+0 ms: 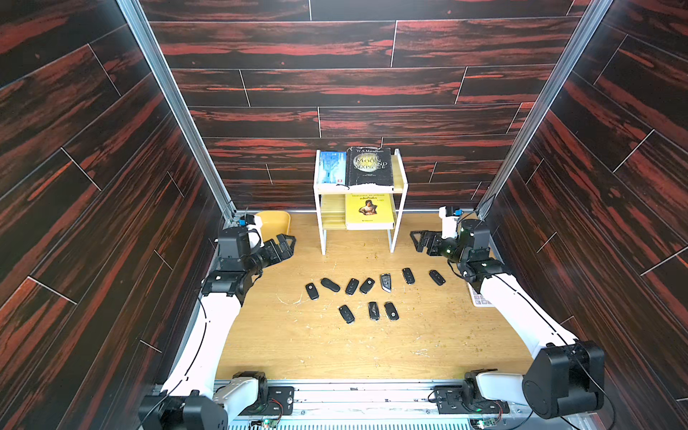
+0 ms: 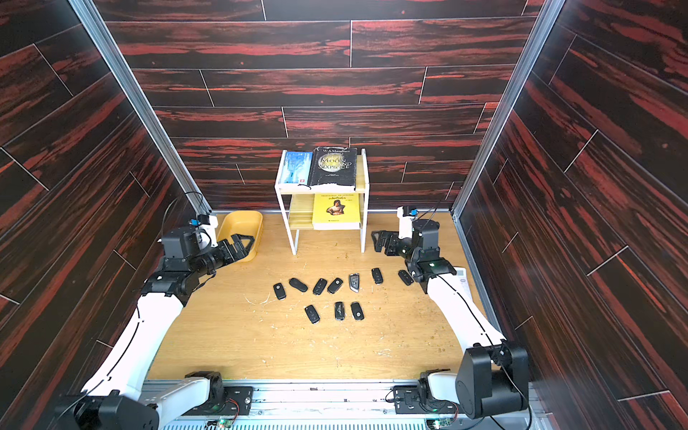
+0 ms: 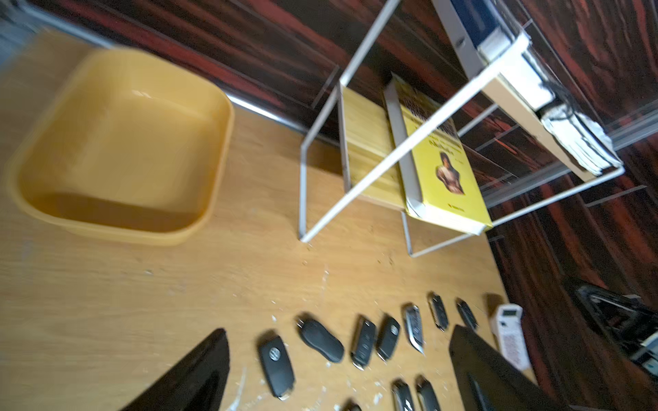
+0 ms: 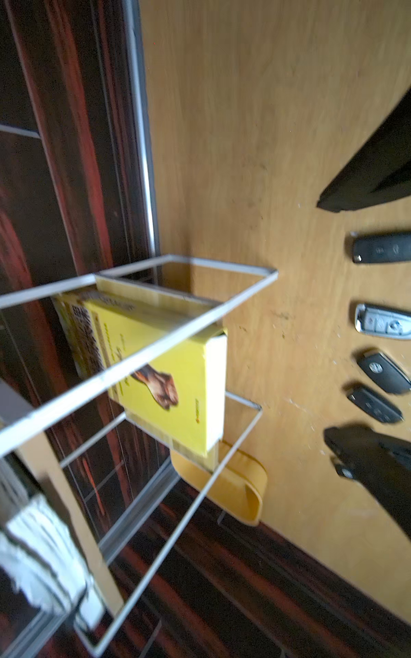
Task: Place the car key into the storage box
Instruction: Pick up the storage box at the corner of the board.
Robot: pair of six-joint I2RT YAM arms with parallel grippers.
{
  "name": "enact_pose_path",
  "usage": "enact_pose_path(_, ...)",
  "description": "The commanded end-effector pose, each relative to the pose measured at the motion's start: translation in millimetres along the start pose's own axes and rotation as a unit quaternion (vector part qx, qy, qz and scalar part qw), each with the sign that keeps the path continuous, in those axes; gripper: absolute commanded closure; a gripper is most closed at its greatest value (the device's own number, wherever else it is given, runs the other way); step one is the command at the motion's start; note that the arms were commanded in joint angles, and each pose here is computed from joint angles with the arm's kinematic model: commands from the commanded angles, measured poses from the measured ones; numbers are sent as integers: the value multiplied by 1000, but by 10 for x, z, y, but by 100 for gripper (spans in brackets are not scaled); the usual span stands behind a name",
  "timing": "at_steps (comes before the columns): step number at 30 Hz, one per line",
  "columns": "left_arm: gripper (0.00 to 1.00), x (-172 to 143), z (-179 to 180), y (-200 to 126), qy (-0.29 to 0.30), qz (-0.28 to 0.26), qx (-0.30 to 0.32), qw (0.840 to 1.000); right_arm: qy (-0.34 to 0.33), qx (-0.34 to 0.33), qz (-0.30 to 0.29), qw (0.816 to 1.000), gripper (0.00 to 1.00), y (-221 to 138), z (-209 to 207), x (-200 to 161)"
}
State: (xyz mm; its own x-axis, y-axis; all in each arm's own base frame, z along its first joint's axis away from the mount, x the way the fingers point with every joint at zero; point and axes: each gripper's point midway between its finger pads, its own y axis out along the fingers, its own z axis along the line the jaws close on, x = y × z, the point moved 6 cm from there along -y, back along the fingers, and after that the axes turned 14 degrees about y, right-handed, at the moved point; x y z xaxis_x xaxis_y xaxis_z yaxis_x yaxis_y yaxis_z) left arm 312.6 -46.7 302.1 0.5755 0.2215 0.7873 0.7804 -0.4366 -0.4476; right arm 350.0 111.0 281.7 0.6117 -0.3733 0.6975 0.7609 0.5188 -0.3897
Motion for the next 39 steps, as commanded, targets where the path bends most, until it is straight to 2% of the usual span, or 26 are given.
enact_pose_path(1, 0, -79, -277, -48, -63, 47, -113, 990, 61, 105, 86, 989, 1, -207, 298, -244)
enact_pose_path(3, 0, -50, -365, -96, -97, 32, -149, 984, 85, 149, 108, 979, 1, -306, 433, -271)
enact_pose_path(4, 0, -6, -457, -160, -110, 12, -188, 976, 94, 177, 123, 972, 1, -365, 519, -283)
enact_pose_path(6, 0, 148, -654, -342, -131, -54, -274, 951, 111, 220, 143, 959, 1, -492, 661, -295)
enact_pose_path(8, 0, 196, -731, -473, -174, -83, -316, 929, 139, 229, 150, 952, 2, -596, 728, -312)
enact_pose_path(10, 0, 141, -781, -442, -195, -51, -328, 923, 165, 247, 168, 940, 1, -665, 762, -375)
enact_pose_path(12, 0, 44, -772, -383, -201, -24, -320, 925, 215, 250, 189, 925, 1, -672, 718, -486)
enact_pose_path(14, 1, -63, -661, -311, -227, -20, -283, 932, 257, 244, 196, 914, 1, -642, 616, -640)
enact_pose_path(15, 1, -139, -570, -250, -243, -17, -251, 937, 262, 235, 189, 917, 2, -637, 570, -706)
enact_pose_path(17, 3, -155, -448, -159, -229, -7, -189, 955, 249, 221, 175, 927, 1, -651, 533, -816)
enact_pose_path(18, 4, -282, -330, -93, -225, 47, -124, 965, 236, 208, 173, 933, 2, -648, 517, -869)
enact_pose_path(19, 9, -278, -236, -57, -194, 88, -66, 975, 220, 189, 178, 940, 1, -630, 499, -918)
enact_pose_path(20, 12, -338, -142, -30, -179, 145, -15, 973, 196, 169, 186, 948, 1, -607, 486, -960)
enact_pose_path(21, 14, -336, -63, -29, -152, 194, 31, 969, 178, 146, 197, 953, 1, -571, 470, -1006)
enact_pose_path(23, 16, -250, 74, 27, -112, 260, 89, 955, 146, 120, 225, 956, 1, -505, 482, -1077)
enact_pose_path(27, 19, 22, 337, 215, -61, 344, 173, 921, 86, 59, 242, 965, 1, -373, 539, -1141)
enact_pose_path(28, 19, 57, 458, 287, -45, 369, 203, 906, 78, 45, 246, 965, 1, -337, 544, -1137)
enact_pose_path(30, 21, 131, 696, 427, -45, 384, 236, 891, 68, 34, 251, 965, 2, -280, 553, -1146)
enact_pose_path(34, 29, 62, 1023, 717, -48, 428, 249, 868, 50, 10, 250, 967, 1, -183, 543, -1221)
enact_pose_path(36, 29, 49, 1166, 795, -52, 437, 271, 856, 44, -10, 253, 966, 1, -119, 482, -1284)
enact_pose_path(39, 29, 114, 1397, 817, -87, 405, 288, 863, 42, -23, 268, 962, 1, -26, 375, -1409)
